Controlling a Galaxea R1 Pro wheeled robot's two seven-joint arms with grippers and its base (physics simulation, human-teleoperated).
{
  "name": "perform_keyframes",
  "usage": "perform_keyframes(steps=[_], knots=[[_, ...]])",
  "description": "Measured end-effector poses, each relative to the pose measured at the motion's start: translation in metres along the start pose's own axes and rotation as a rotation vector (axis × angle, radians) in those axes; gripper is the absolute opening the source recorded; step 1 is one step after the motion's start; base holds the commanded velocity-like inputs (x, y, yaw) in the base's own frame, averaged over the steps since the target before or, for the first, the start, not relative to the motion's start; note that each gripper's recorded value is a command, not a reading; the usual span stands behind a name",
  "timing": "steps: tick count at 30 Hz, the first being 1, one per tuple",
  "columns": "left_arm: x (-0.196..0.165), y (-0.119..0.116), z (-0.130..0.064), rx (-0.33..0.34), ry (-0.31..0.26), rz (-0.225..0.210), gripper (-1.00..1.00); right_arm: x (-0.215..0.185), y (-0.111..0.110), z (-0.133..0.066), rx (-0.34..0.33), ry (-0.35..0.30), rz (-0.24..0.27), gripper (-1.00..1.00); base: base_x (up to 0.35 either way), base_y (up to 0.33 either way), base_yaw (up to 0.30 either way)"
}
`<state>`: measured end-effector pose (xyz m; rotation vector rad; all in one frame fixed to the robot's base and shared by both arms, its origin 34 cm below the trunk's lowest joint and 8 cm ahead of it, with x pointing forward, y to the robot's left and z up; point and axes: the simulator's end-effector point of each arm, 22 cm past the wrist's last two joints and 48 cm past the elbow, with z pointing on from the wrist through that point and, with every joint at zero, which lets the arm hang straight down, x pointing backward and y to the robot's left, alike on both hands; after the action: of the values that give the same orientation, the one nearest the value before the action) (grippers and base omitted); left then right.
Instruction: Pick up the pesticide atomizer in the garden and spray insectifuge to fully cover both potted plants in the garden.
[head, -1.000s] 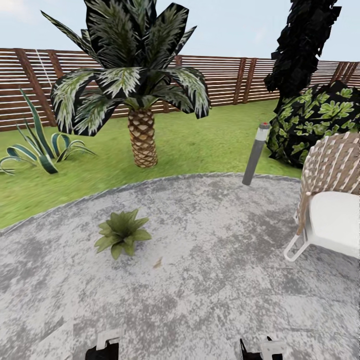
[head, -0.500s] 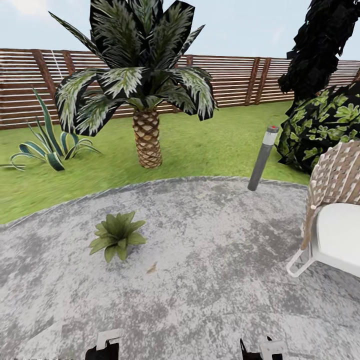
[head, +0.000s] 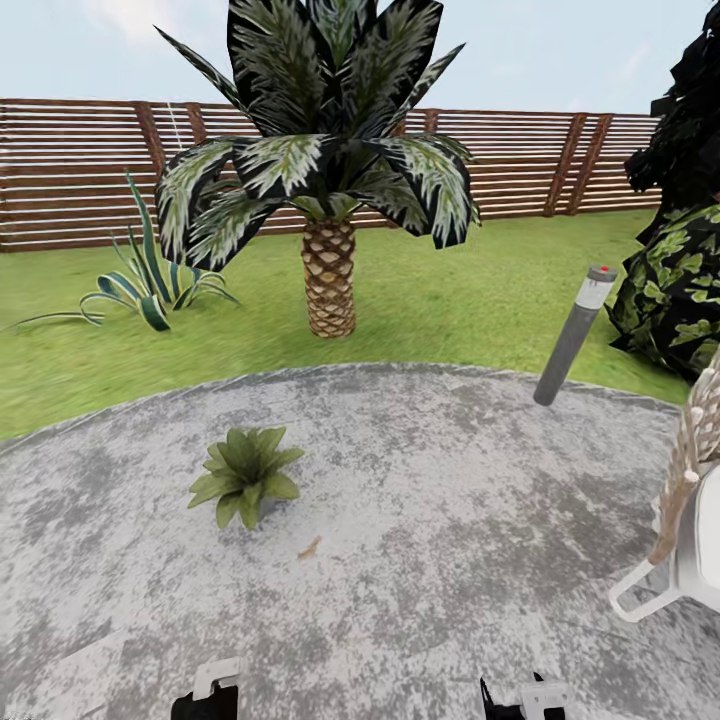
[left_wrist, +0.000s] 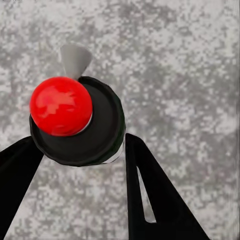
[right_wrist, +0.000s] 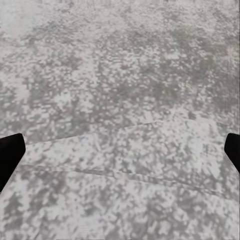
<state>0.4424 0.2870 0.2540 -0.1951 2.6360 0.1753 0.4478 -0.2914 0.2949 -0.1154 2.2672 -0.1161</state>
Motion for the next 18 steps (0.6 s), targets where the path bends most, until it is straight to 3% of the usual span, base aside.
perform_keyframes(steps=[5,10,11,12,13,15,18], knots=[[0.001,-0.001,0.000,0.004,0.002,0.000,-1.00,0.000,-0.001,0.000,0.001,0.000,-0.001,1.00,0.251,-0.218,0.257],[0.001,-0.002,0.000,0.005,0.003,0.004,-1.00,0.001,0.001,0.000,-0.003,0.002,-0.004,1.00,0.258,-0.218,0.040],[0.000,-0.003,0.000,0.007,0.002,0.008,-1.00,0.000,0.002,0.000,-0.008,0.001,-0.007,1.00,0.168,-0.141,0.003],[-0.003,-0.005,0.000,0.013,-0.001,0.024,-1.00,0.000,0.011,0.000,-0.046,-0.002,-0.044,1.00,0.086,-0.072,0.002],[-0.004,-0.005,0.001,0.020,0.000,0.046,-1.00,0.000,0.021,-0.001,-0.087,-0.005,-0.086,1.00,0.044,-0.037,0.001],[-0.001,-0.010,0.001,0.056,0.014,0.141,-1.00,-0.002,0.039,-0.002,-0.158,-0.017,-0.158,1.00,0.017,-0.014,0.000],[-0.002,-0.030,0.000,0.198,0.013,0.283,-1.00,-0.026,0.063,0.004,-0.239,-0.080,-0.217,1.00,0.004,-0.003,0.000]])
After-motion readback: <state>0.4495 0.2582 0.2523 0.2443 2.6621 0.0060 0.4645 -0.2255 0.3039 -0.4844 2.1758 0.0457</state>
